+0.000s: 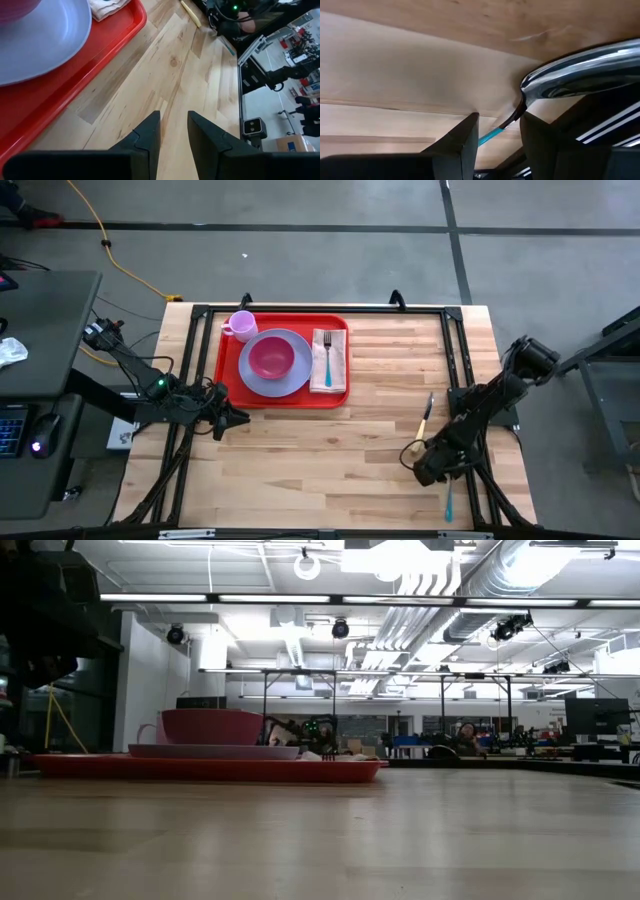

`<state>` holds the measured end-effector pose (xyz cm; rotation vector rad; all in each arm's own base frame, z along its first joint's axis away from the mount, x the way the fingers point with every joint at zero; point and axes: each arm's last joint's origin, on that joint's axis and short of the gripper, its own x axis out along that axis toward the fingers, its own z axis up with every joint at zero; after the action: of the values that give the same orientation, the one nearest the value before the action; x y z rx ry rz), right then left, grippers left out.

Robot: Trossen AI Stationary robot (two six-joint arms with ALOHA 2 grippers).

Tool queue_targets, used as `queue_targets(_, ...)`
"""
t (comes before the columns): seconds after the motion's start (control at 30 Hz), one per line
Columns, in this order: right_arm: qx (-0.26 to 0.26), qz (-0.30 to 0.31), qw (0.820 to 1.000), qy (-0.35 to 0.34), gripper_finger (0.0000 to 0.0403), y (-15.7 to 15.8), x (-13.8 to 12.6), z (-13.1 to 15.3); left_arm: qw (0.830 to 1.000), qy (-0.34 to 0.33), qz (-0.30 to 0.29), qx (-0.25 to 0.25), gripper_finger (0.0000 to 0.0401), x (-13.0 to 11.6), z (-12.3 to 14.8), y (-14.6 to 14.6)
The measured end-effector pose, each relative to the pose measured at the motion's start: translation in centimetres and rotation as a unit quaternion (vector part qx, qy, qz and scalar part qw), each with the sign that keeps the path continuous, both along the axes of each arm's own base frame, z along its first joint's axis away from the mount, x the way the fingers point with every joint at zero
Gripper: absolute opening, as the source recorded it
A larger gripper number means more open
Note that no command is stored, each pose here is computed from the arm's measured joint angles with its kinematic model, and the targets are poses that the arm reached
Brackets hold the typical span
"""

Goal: Set up tray
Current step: Put the blue spoon on the brown napkin beside the blue fork on the red tray

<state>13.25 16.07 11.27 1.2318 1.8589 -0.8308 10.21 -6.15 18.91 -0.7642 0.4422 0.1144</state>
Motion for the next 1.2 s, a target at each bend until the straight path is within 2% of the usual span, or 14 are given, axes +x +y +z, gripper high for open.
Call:
queue_targets(0.27,0.017,-0.001,1.000,-0.019,0.0126,-0.1,0.2,-0.5,1.000,-0.001,0.001,-0.003,0.0129,0.0,0.0,0.0)
queue_targets(0.6,0.010,-0.014,0.999,-0.030,0.0122,-0.6,0.7,-0.5,1.000,-0.001,0.002,-0.002,0.0129,0.0,0.0,0.0)
queue_targets(1.07,-0.013,-0.031,0.999,-0.029,0.0009,-1.2,1.0,-0.6,1.000,-0.001,0.002,-0.002,0.0129,0.0,0.0,0.0)
queue_targets(1.2,-0.015,-0.031,0.999,-0.028,0.0007,-1.2,1.0,-0.6,1.000,-0.001,0.001,-0.002,0.0129,0.0,0.0,0.0)
